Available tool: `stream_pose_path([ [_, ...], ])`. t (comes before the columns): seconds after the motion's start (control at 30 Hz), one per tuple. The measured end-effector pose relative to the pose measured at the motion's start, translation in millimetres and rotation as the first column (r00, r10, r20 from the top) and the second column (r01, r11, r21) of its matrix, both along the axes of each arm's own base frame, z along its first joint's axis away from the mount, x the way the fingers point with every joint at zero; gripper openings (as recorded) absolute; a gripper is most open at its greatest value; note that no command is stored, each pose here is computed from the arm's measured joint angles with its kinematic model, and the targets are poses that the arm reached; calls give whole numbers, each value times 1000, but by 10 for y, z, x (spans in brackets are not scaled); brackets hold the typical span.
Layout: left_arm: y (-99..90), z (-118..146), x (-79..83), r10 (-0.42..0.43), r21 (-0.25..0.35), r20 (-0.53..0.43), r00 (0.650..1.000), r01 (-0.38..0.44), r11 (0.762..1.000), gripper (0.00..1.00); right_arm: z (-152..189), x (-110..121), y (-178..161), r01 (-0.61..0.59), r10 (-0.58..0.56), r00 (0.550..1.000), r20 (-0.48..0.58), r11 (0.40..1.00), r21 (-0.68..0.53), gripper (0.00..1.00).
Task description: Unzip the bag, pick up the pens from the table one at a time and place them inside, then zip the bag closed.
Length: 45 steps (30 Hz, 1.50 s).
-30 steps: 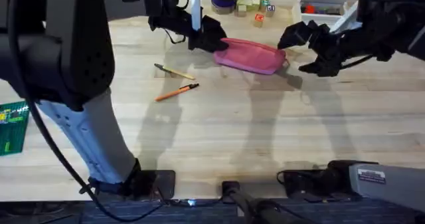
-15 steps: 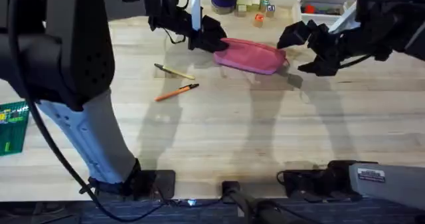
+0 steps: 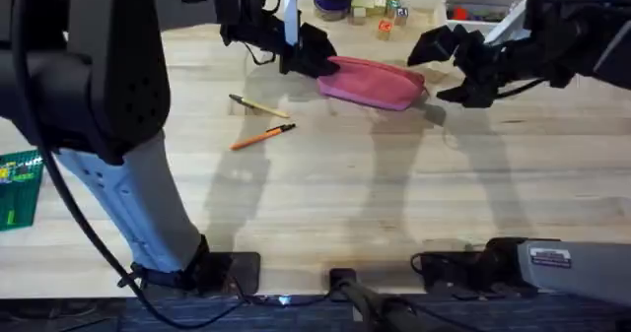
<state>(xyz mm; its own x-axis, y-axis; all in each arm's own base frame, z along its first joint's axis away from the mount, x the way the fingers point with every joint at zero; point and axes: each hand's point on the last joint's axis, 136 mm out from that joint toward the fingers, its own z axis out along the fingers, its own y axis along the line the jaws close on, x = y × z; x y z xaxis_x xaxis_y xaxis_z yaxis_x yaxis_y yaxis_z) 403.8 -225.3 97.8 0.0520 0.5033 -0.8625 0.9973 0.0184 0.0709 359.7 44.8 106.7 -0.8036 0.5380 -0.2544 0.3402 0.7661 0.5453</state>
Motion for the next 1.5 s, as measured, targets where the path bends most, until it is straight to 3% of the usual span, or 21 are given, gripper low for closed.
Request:
stream_pose_path([
  [0.23,0,0,-1,0,0,0,1000,0,1000,42,-113,42,28,80,-76,995,-60,995,67,996],
  [0.8,0,0,-1,0,0,0,1000,0,1000,42,-45,69,202,13,-11,1000,-26,994,109,986],
  [1.07,0,0,-1,0,0,0,1000,0,1000,42,-164,122,219,-1,4,999,-33,994,108,903],
  [1.3,0,0,0,0,0,0,1000,0,1000,42,-123,189,218,-8,7,1000,3,994,105,649],
  [1.5,0,0,-1,0,0,0,1000,0,1000,42,-116,185,234,-13,13,1000,4,993,114,581],
])
